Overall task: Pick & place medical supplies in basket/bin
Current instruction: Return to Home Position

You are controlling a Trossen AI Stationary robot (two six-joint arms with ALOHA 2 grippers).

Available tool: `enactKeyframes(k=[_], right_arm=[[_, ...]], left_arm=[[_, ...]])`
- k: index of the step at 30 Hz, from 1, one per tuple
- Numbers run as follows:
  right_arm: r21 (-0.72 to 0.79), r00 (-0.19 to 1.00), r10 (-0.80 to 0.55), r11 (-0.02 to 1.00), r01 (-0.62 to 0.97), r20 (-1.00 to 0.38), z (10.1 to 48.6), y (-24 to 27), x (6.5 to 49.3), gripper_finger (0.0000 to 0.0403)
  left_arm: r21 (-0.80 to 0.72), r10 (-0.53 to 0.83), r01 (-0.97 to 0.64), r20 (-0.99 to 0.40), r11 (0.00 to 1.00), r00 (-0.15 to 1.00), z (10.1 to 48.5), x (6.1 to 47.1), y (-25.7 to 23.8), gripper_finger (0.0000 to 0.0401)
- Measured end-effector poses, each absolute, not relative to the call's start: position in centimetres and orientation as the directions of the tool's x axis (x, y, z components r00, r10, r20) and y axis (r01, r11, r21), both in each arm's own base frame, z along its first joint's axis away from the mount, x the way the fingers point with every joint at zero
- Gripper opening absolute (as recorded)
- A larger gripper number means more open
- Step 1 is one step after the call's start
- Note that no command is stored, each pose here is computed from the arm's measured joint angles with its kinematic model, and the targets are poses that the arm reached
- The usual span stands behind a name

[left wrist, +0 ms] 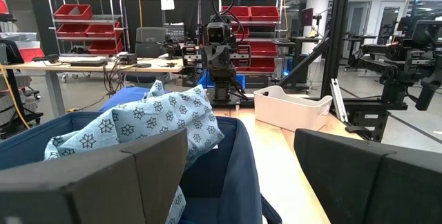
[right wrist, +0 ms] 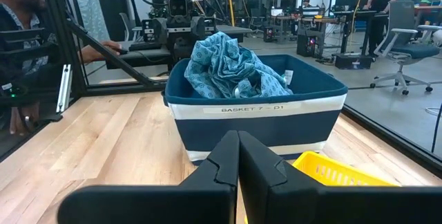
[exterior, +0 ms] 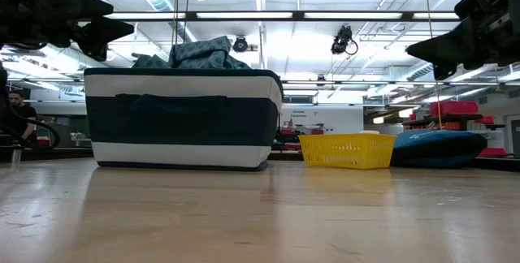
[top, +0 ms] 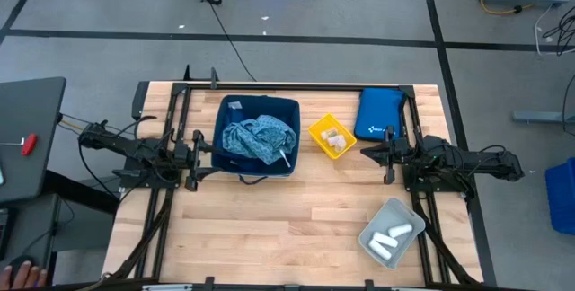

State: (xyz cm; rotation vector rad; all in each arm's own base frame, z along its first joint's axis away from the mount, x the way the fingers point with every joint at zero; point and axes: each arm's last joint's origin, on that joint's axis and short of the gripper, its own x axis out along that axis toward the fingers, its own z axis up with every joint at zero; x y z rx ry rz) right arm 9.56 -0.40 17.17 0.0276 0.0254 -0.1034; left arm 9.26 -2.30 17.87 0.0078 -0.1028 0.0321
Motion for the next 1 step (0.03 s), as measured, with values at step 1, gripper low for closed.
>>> enactKeyframes(k=[1], right_arm=[[0.026,0.994,-0.103,0.994,0.104,-0.027,17.17,-0.40,9.56,0.0009]], left_arm=[[0.006,0.032,-0.032,0.103,0.999,0.994,17.87,9.26,-2.30,0.0268]])
